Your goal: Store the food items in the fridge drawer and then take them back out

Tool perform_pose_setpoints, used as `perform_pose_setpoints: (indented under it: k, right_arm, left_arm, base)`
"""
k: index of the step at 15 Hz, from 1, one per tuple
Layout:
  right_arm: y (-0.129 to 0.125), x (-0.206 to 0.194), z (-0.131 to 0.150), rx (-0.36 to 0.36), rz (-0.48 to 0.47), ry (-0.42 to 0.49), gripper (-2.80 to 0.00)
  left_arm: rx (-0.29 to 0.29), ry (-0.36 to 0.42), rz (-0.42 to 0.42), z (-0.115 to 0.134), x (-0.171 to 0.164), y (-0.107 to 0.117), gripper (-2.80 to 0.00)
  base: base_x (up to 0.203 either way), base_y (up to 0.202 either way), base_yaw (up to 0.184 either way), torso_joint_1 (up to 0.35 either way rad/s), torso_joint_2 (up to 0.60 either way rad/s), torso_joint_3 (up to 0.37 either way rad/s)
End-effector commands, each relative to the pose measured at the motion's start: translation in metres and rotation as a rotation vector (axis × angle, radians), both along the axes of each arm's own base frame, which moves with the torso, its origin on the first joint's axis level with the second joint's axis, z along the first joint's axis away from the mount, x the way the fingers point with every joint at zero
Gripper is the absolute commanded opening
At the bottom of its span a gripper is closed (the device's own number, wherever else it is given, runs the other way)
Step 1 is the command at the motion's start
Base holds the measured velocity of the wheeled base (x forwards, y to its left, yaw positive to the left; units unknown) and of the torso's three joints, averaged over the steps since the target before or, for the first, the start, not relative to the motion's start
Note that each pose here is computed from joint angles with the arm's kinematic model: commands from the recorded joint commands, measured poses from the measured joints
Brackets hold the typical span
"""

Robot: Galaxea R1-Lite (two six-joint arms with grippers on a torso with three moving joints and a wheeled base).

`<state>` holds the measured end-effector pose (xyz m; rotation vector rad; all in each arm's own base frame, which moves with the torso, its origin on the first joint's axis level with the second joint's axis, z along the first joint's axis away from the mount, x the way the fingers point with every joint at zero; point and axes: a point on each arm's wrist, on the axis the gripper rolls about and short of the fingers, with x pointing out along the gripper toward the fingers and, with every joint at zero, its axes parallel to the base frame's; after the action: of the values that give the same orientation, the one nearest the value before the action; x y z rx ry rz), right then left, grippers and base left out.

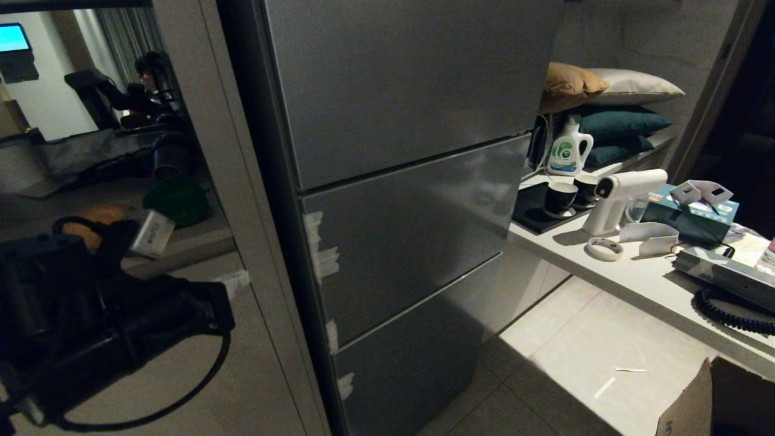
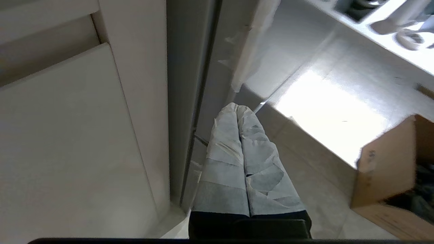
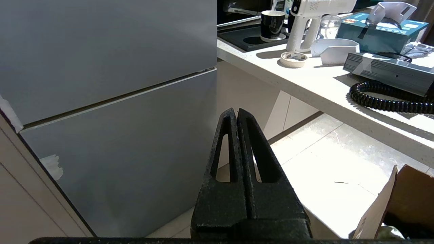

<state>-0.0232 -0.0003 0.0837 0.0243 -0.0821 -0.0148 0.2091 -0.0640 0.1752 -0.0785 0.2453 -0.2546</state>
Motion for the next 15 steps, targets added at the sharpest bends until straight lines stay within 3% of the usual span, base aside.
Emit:
perform_pose_setpoints:
  k: [1, 4, 10, 15]
  right_arm:
    - [0.000, 0.003, -0.008, 0.001, 0.000, 0.031, -2.80]
    - [0.000, 0.003, -0.008, 0.001, 0.000, 0.031, -2.80]
    - [0.000, 0.003, -0.008, 0.001, 0.000, 0.031, -2.80]
    - [0.000, 0.003, -0.008, 0.005, -0.001, 0.031, -2.80]
  left_arm:
    - [0.008, 0.012, -0.003, -0.003, 0.001, -0.014, -2.80]
    - [-0.017, 0.015, -0.009, -0.002, -0.001, -0.030, -2.80]
    - [-0.017, 0.003, 0.005, 0.002, 0.034, -0.050, -2.80]
    - [0.015, 0.007, 0.073, -0.005, 0.057, -0.059, -2.80]
  base:
    - [0.000, 0.000, 0.000, 0.000, 0.00, 0.000]
    - [0.000, 0.000, 0.000, 0.000, 0.00, 0.000]
    - [0.000, 0.000, 0.000, 0.000, 0.00, 0.000]
    - [0.000, 0.000, 0.000, 0.000, 0.00, 0.000]
